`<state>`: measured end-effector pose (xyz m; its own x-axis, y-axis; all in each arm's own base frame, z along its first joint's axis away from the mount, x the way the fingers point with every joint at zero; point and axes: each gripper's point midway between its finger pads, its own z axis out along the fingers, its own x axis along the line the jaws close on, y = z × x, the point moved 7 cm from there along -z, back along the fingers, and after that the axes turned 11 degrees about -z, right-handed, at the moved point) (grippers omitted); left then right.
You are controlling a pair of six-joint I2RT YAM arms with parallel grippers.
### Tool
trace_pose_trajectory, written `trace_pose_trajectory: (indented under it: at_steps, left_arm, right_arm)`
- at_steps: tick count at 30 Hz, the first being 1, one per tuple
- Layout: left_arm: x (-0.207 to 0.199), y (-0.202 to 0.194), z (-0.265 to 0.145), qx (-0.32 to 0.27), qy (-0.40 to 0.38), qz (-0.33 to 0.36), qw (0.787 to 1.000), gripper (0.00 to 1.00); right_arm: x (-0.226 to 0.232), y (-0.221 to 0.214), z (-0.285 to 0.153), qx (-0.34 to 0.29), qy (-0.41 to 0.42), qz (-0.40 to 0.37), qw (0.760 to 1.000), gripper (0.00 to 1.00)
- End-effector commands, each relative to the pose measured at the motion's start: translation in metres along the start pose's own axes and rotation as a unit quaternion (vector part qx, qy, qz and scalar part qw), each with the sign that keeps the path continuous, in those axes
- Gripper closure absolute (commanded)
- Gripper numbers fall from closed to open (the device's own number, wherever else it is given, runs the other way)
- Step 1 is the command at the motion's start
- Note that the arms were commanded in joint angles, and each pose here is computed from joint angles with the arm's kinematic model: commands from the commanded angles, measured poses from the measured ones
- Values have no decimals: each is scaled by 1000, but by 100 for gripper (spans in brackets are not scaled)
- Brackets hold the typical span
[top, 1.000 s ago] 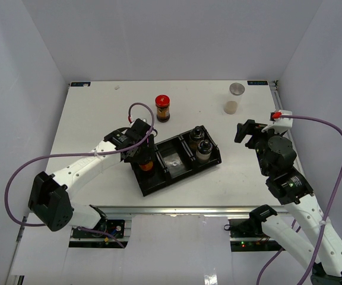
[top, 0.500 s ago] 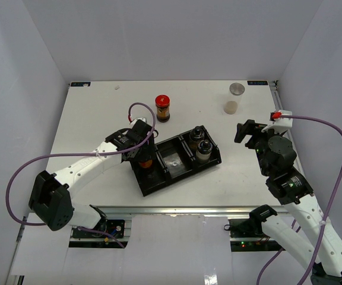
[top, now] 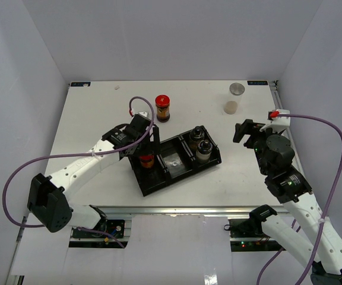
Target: Organize the condiment bottles
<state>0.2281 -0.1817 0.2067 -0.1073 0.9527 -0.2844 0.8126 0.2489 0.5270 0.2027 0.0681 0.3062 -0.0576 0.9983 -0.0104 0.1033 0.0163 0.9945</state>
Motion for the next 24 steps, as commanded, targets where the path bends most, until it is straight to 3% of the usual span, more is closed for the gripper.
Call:
trace_pose_trajectory:
  at_steps: [1, 10, 14, 18, 24]
  left_arm:
    - [-24, 24, -45, -24, -80, -1, 997, 2]
    - [-58, 83, -89, -80, -109, 48, 990, 2]
    - [-56, 102, -86, -97, -87, 42, 991, 2]
    - [-12, 121, -73, -104, -72, -16, 992, 2]
    - [68, 114, -51, -98, -51, -106, 988, 2]
  right_arm:
    - [4, 12, 7, -16, 3, 6, 1000, 10]
    - [18, 36, 75, 81, 2, -28, 996, 10]
    - [5, 35, 112, 100, -7, -19, 995, 10]
    - [-12, 42, 149, 115, -18, -10, 993, 10]
    - [-27, 30, 201, 137, -29, -10, 990, 10]
